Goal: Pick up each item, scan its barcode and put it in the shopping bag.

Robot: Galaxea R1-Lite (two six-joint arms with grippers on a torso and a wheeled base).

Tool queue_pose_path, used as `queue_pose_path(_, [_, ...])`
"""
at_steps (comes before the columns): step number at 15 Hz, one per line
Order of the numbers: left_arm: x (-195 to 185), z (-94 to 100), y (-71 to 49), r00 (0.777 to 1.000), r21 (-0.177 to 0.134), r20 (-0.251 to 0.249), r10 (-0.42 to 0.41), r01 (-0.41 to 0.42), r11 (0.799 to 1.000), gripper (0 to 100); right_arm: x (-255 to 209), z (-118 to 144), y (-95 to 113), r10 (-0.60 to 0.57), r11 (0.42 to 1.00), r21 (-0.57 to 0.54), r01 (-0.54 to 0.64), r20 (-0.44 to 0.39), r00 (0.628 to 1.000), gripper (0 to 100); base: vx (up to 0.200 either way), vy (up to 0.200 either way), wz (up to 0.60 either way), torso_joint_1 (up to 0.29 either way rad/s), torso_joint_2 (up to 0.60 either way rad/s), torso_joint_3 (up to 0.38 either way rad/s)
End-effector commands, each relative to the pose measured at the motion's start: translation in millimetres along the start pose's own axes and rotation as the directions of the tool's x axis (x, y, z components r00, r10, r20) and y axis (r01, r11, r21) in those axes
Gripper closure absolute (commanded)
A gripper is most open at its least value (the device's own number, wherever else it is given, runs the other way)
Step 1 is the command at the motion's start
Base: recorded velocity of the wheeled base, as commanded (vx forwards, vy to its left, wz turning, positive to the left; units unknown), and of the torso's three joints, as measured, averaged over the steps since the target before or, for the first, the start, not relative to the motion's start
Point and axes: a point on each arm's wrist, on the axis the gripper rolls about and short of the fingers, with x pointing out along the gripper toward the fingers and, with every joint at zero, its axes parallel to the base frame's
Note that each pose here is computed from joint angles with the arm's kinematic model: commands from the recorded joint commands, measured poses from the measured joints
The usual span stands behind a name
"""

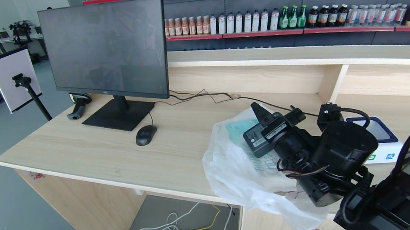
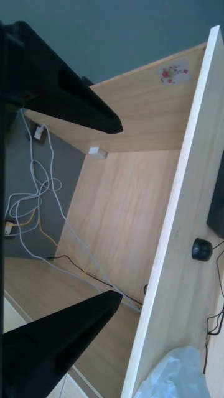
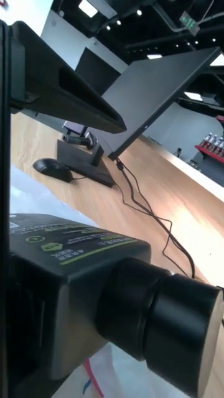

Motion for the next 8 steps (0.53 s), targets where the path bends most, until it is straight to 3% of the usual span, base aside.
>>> queue_pose_path(1, [0.0,0.0,0.0,1.0,-0.001,0.001,0.001,-0.001,1.0,0,-1.8,-7.5,-0.6,0.002,1.0,-0.01,-0.002,-0.025,1.0,0,0.0,0.0,0.0,0.0,0.0,0.0])
queue_pose_path(4, [0.0,0.0,0.0,1.0,-0.001,0.001,0.001,-0.001,1.0,0,-0.7,-8.1,0.0,0.01,1.0,-0.023,-0.011,-0.029,1.0,0,0.0,0.0,0.0,0.0,0.0,0.0])
queue_pose_path(8, [0.0,0.0,0.0,1.0,-0.001,0.001,0.001,-0.001,1.0,0,-2.8,16.3,21.6,0.069,0.989,0.13,-0.074,0.042,0.997,0,0.0,0.0,0.0,0.0,0.0,0.0])
